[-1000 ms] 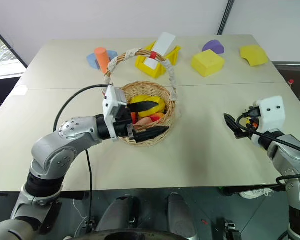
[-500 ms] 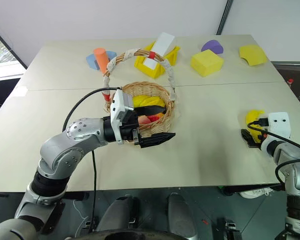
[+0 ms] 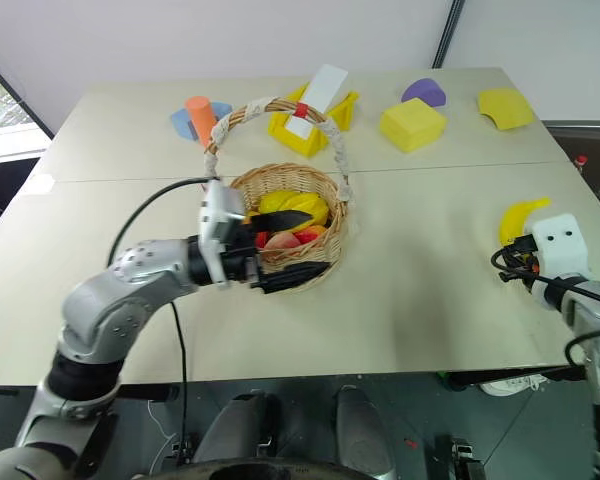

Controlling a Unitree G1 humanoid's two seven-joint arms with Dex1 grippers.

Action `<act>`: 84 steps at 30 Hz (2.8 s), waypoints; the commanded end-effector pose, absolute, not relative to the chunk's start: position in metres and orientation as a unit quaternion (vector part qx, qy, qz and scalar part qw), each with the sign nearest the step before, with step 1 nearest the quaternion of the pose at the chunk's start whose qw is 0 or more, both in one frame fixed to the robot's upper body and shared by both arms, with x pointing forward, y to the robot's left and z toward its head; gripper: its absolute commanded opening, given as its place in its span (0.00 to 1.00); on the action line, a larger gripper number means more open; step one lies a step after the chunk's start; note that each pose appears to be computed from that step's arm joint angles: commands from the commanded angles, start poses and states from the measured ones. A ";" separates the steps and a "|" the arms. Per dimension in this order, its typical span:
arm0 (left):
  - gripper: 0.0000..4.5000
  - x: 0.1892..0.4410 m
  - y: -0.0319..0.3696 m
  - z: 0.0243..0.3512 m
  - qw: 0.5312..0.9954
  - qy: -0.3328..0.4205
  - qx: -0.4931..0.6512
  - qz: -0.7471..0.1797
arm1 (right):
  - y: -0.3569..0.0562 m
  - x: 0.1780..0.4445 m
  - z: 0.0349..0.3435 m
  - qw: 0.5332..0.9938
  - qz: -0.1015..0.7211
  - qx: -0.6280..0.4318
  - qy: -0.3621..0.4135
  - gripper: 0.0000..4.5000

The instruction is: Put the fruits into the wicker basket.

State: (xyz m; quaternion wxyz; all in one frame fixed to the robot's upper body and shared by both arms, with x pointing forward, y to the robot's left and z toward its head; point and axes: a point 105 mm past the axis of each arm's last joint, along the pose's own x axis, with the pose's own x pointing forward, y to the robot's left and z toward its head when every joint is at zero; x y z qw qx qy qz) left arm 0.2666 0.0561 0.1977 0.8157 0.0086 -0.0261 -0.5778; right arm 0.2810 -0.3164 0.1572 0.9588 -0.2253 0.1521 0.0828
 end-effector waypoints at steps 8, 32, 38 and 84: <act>1.00 0.278 0.137 0.198 0.863 -0.035 0.037 -0.502 | -0.134 0.232 0.229 0.852 0.485 -0.194 0.034 0.11; 1.00 0.271 0.115 0.203 0.863 -0.066 0.014 -0.501 | -0.056 0.276 0.246 0.859 0.494 -0.130 0.006 0.87; 1.00 0.274 0.123 0.203 0.871 -0.071 -0.004 -0.486 | -0.094 0.247 0.242 0.858 0.497 -0.125 -0.016 0.87; 1.00 0.274 0.092 0.201 0.855 -0.093 -0.061 -0.507 | -0.358 0.352 0.249 0.971 -0.188 -0.026 -0.143 0.01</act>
